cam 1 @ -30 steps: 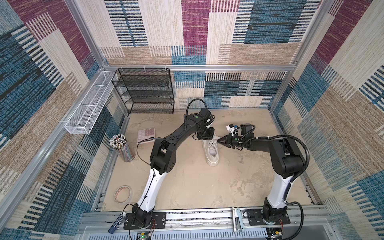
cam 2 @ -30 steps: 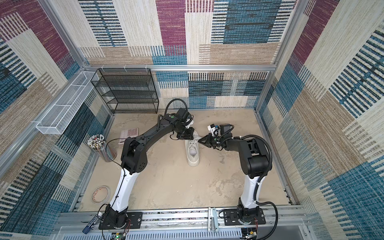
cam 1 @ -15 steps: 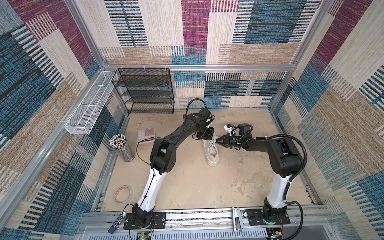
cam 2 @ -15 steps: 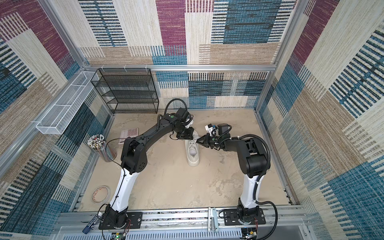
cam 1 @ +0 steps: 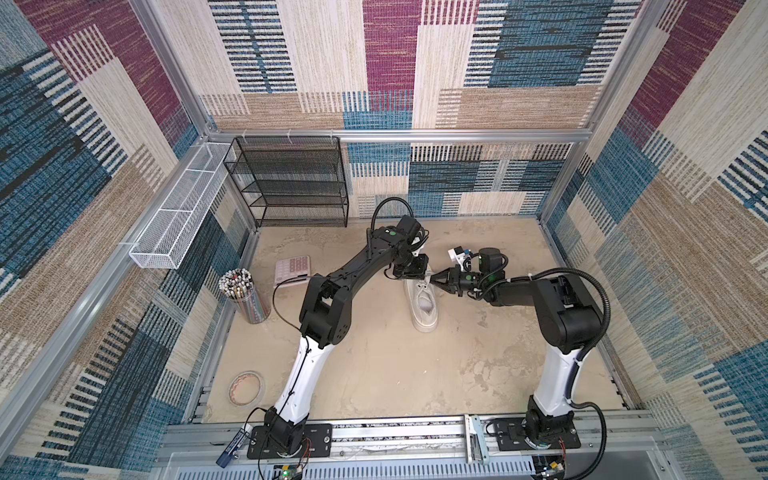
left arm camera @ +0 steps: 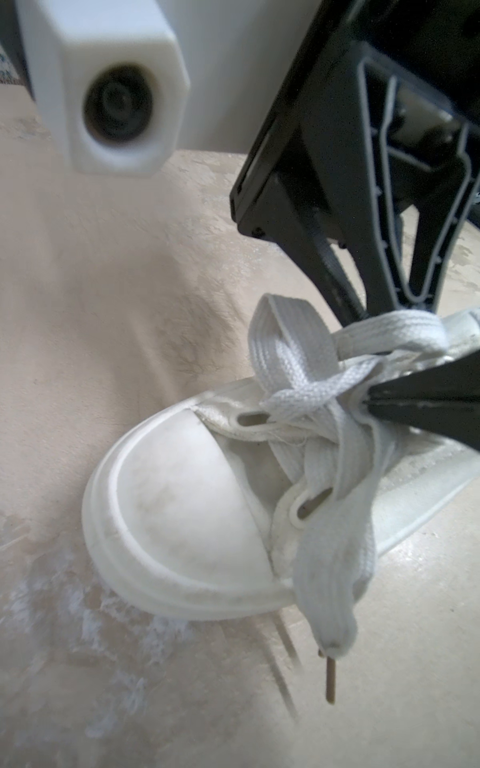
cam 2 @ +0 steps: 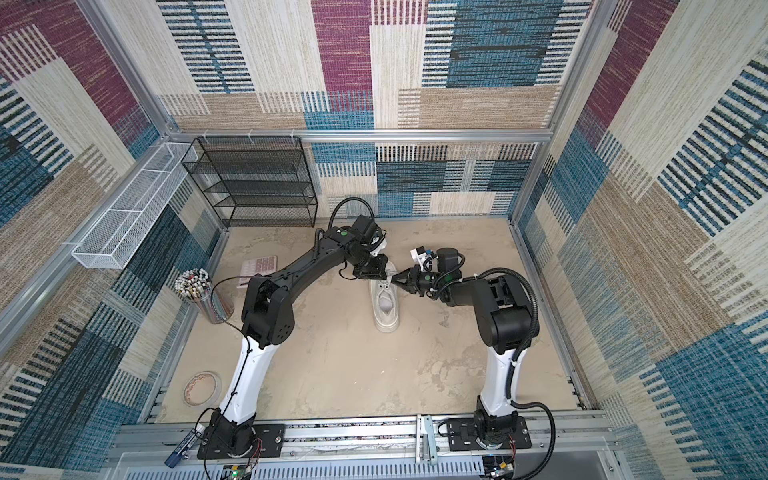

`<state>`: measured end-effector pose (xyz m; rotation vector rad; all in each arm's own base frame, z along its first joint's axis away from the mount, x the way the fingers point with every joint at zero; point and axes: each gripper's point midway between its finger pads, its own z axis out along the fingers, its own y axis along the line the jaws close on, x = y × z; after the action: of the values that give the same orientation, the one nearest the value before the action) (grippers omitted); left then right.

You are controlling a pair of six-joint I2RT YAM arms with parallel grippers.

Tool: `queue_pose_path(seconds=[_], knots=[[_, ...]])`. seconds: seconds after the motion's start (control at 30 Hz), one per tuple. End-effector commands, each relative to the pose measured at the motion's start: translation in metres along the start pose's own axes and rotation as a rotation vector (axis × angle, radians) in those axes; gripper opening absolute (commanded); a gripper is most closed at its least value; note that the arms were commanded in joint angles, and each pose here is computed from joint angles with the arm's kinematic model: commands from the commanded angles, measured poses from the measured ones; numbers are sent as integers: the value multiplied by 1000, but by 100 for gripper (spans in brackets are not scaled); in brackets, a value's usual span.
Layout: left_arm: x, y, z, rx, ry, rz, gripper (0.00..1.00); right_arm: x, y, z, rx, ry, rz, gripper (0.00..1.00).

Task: Tie the shoes

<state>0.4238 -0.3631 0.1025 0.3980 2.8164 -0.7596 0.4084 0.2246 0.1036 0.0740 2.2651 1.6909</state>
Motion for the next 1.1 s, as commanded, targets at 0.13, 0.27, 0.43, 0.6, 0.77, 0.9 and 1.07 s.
queue_pose_path(seconds=[0.13,0.27,0.43,0.6,0.77,0.9,1.07], knots=[[5,-5,-5,25,17,11,0,-5,3,2,-29,-20,-9,19],[7,-6,-6,27,20,15,0,-6,2,3,-32,-18,-9,20],[9,-9,-4,47,31,21,0,-7,4,5,-50,-15,-6,21],[8,-10,-4,51,31,23,0,-6,7,6,-69,-8,-5,21],[7,-14,-4,68,28,27,0,-3,9,9,-82,7,-4,21],[7,-15,-3,77,28,24,0,-2,9,10,-83,11,0,19],[6,-14,-4,75,24,26,0,-1,7,11,-81,12,5,7]])
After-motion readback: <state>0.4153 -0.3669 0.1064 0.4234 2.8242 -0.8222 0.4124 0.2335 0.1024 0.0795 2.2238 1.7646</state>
